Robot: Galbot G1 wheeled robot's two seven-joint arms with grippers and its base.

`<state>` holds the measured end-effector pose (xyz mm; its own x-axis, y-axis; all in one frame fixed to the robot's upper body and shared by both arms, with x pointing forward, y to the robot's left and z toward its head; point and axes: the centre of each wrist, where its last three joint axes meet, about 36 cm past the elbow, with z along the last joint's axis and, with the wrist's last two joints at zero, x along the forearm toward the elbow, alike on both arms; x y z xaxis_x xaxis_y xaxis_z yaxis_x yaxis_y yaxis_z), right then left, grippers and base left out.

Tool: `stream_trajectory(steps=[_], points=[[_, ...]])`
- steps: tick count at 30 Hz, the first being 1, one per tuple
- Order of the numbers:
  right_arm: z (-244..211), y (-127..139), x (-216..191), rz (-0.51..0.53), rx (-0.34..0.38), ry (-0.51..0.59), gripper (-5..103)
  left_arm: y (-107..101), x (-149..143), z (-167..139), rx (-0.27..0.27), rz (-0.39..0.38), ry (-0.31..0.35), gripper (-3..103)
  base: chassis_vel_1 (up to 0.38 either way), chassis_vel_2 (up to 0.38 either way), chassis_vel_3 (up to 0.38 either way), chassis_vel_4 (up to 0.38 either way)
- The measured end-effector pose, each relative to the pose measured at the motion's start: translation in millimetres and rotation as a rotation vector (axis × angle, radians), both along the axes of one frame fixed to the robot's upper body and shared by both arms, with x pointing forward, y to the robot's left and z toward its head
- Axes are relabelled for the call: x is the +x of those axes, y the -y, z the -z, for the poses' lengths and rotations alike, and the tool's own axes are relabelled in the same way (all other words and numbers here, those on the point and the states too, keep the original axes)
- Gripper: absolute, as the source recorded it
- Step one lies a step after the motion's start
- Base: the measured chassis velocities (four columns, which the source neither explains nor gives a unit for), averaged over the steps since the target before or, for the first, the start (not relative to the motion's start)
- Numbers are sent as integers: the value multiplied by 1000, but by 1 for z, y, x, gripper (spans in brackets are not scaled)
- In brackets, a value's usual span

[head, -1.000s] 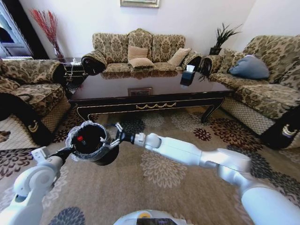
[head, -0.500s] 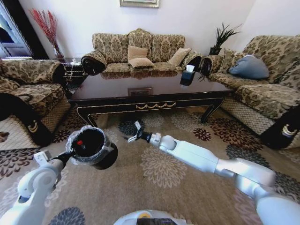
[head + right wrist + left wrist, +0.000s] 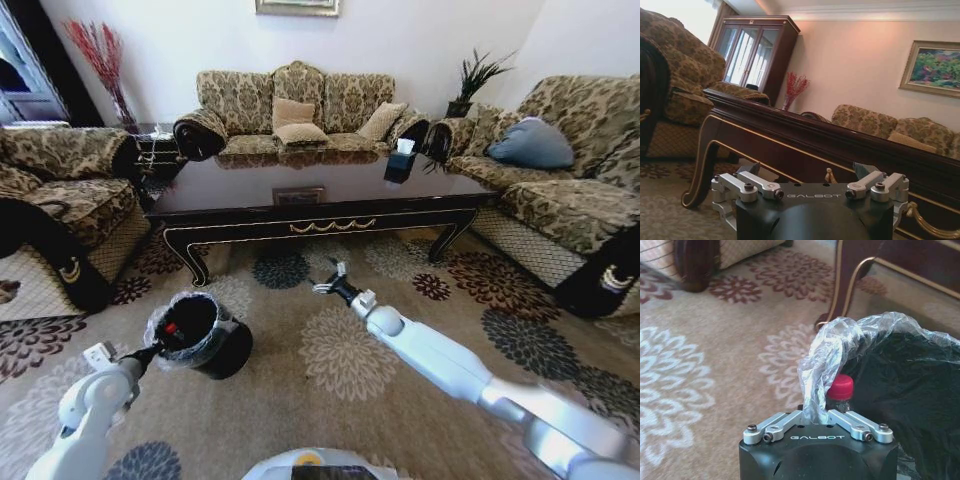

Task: Move to the front of the table and pick up the trash from the floor, then place it into the trash bin.

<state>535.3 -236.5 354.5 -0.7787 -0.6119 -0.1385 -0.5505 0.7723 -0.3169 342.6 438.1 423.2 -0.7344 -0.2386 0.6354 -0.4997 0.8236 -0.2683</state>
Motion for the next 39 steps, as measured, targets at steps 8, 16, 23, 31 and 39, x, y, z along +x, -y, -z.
stream_trajectory(steps=[8,16,23,31,39], points=[[14,17,-21,47,4,-13,100,-9,5,23,7,-29,-49,2,0,0,0,0],[18,27,-32,70,1,-9,100,-7,5,26,39,-40,-41,5,0,0,0,0],[24,44,-52,109,-3,-13,100,5,-6,3,96,-5,48,32,0,0,0,0],[4,65,-67,207,96,21,100,37,-44,-52,312,60,250,64,0,0,0,0],[-61,91,-105,458,269,70,100,83,-93,-65,625,307,524,92,0,0,0,0]])
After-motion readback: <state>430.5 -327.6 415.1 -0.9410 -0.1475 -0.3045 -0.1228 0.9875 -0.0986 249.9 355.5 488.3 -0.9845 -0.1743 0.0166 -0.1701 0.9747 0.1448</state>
